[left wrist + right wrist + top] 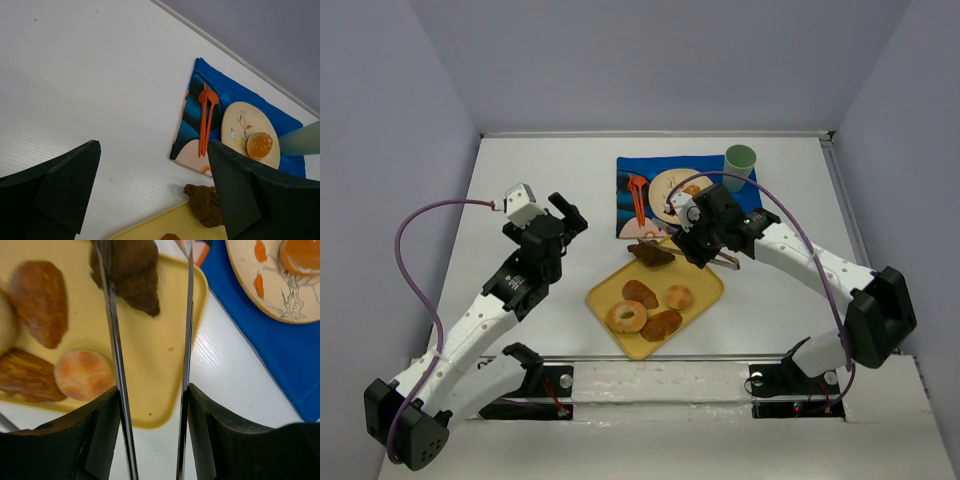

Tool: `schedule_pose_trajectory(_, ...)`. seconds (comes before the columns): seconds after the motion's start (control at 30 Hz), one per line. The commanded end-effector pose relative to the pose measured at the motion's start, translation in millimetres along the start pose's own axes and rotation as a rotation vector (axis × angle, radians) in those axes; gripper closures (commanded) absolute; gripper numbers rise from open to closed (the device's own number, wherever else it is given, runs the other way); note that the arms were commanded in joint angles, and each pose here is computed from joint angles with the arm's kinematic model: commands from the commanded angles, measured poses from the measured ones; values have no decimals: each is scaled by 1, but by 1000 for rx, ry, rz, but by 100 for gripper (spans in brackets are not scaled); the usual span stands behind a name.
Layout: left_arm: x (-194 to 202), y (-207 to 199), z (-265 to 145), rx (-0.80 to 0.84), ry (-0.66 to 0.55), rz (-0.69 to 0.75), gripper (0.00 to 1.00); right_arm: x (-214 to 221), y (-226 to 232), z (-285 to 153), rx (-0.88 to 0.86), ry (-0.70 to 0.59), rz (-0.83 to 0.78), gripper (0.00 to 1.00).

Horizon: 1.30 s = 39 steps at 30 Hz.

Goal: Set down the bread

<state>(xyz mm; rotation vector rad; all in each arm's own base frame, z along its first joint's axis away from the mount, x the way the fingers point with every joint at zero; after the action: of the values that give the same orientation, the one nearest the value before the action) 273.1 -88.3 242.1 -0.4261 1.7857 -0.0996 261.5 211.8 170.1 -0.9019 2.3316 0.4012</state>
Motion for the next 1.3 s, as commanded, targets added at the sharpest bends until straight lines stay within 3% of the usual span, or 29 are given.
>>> schedule_pose_trajectory(0.0, -13, 1, -3, 3, -52, -33, 1, -18, -18, 5, 74, 17, -140, 40)
schedule_pose_trajectory(0.7, -15, 5, -5, -6, -63, -46, 1, -9, 4, -3, -60, 26, -163, 34)
schedule_pose_trajectory(1.27, -15, 7, -4, -18, -67, -46, 1, -9, 4, 17, -87, 117, -166, 29)
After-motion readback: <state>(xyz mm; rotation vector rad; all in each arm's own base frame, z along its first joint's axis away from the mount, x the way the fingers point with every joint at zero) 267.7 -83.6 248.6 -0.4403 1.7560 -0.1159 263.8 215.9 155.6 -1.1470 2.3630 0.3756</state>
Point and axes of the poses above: each gripper's point midway between its finger pads, its own z axis out along the fingers, its own y axis along the line the jaws close on, x = y × z, the point moved 3 cm from there along -z, back along the fingers, and after that the axes turned 11 degrees about z, right-handed, at the moved point
